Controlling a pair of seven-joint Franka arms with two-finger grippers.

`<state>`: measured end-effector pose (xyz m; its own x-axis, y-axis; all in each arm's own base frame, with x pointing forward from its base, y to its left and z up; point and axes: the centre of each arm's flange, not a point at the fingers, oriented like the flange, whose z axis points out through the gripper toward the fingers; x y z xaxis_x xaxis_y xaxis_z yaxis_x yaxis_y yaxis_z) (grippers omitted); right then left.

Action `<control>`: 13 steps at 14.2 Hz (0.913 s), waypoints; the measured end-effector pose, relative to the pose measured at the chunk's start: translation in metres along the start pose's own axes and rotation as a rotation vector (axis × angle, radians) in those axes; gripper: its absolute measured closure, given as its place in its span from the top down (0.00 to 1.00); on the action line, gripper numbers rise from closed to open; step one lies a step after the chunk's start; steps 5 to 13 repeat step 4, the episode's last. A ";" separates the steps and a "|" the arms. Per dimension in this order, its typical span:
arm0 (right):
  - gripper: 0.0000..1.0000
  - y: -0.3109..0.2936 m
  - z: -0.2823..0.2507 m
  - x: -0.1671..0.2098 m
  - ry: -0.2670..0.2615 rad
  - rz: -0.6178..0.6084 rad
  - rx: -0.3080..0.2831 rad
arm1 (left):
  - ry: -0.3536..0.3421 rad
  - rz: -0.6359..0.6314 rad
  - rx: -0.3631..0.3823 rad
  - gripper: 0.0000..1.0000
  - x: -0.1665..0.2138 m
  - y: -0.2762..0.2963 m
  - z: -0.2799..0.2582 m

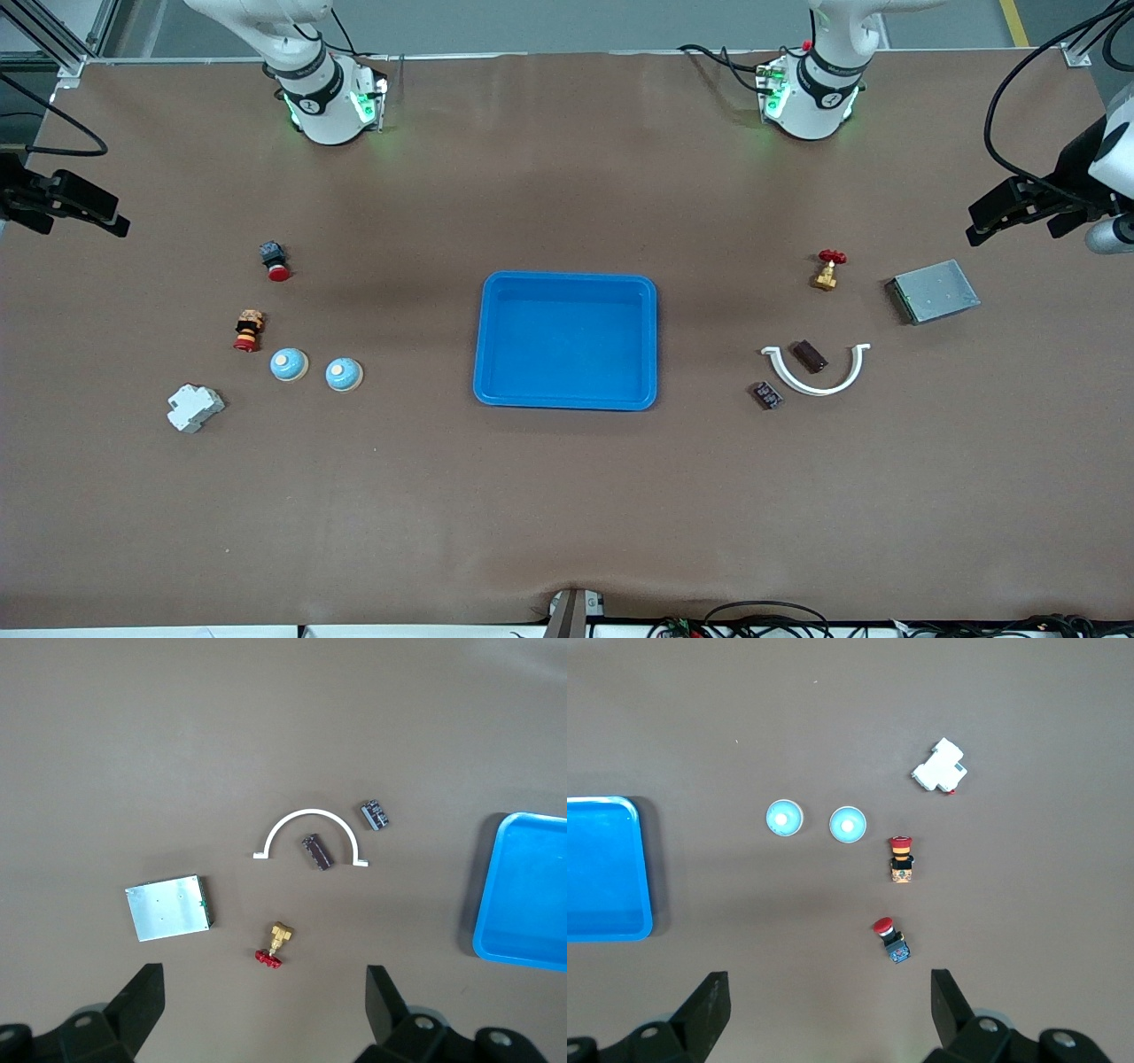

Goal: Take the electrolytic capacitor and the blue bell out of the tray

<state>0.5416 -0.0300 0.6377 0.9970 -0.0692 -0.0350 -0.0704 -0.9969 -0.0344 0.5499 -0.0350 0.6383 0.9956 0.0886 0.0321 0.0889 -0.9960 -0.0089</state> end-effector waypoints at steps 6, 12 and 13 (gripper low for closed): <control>1.00 0.004 0.001 0.001 -0.003 0.004 0.000 | -0.003 0.001 0.001 1.00 0.000 0.001 0.000; 1.00 0.004 0.001 0.001 -0.003 0.004 0.000 | -0.003 0.001 0.001 1.00 0.000 0.001 0.000; 1.00 0.004 0.001 0.001 -0.003 0.004 0.000 | -0.003 0.001 0.001 1.00 0.000 0.001 0.000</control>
